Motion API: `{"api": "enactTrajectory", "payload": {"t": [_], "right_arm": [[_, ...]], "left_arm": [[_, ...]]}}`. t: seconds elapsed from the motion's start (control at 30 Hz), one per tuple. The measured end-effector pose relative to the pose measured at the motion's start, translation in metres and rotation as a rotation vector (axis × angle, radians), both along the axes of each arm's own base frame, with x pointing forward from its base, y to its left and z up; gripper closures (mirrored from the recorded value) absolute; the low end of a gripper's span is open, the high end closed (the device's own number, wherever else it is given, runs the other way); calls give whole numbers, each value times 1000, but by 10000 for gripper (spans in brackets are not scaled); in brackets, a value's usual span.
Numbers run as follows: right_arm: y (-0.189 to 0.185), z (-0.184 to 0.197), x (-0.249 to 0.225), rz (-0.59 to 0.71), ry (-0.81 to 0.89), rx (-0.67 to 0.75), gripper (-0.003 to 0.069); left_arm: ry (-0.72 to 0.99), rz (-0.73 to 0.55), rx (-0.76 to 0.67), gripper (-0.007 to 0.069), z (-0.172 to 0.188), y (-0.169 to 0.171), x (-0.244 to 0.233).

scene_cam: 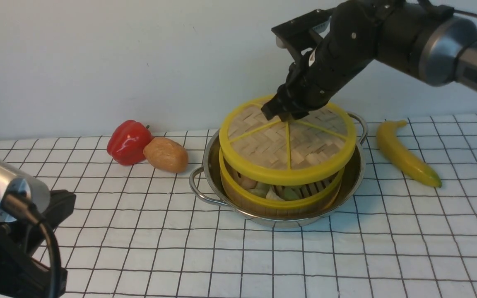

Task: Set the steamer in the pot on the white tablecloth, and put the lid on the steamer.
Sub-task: 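Place the bamboo steamer lid onto the steamer basket in the pot with the right gripper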

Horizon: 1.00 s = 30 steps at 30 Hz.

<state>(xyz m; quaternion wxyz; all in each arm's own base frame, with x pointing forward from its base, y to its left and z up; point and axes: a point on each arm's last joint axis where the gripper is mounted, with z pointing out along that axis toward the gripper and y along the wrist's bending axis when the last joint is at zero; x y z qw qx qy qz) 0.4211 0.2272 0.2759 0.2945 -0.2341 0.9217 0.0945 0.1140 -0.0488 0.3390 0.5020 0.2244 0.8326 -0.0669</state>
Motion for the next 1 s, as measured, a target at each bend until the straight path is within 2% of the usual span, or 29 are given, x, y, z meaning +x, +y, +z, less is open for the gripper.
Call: {"api": "enactTrajectory", "payload": {"t": [1.0], "right_arm": [[9, -36, 6, 32, 73, -58, 519]], "left_arm": [[0, 0, 0, 633, 0, 0, 0]]}}
